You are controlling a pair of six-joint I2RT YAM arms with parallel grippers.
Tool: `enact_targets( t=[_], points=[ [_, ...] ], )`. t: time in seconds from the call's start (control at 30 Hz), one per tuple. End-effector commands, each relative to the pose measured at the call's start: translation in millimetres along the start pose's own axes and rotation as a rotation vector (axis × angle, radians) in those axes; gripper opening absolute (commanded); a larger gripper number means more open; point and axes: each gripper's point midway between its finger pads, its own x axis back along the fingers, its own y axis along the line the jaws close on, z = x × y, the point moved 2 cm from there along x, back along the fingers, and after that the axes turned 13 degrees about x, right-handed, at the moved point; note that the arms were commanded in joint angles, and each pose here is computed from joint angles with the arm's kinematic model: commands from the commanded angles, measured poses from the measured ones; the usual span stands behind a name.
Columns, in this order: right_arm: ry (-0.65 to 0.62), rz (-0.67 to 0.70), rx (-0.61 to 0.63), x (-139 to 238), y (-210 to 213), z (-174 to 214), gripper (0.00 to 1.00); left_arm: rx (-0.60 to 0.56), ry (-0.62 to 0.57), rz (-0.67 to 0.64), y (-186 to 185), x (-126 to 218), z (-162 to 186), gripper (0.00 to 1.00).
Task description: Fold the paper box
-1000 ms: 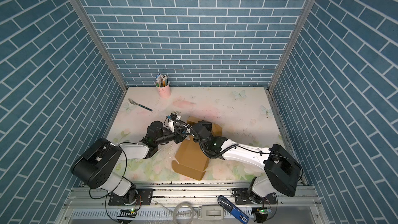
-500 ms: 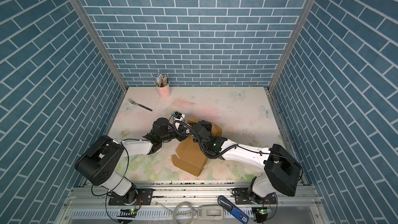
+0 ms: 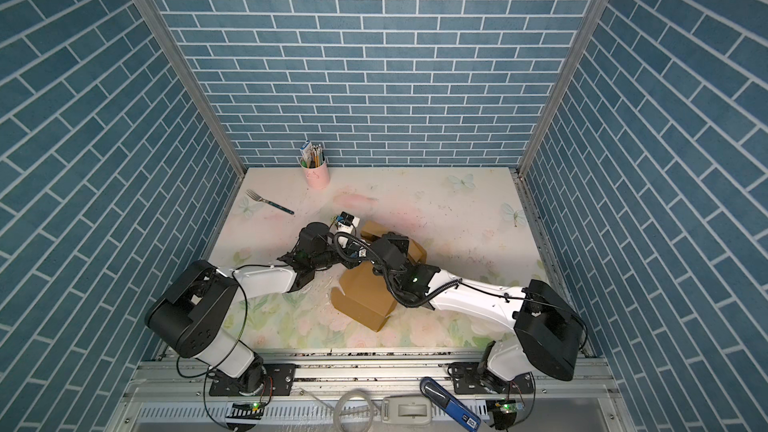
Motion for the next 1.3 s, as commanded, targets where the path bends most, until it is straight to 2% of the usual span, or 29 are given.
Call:
enact_targets(
  t=[0.0, 0.5, 1.27],
  points=[
    [-0.037, 0.005, -0.024, 0, 2, -13, 0.08, -0.026, -0.007, -0.007, -1, -4, -5, 0.45],
    [0.026, 0.056, 0.096, -15, 17, -12, 0.08, -0.025, 0.008, -0.011, 0, -11, -9, 0.46],
    [0.033, 0.135, 0.170, -10, 26, -9, 0.08, -0.031, -0.030, -0.012, 2, 0, -8, 0.48]
  ],
)
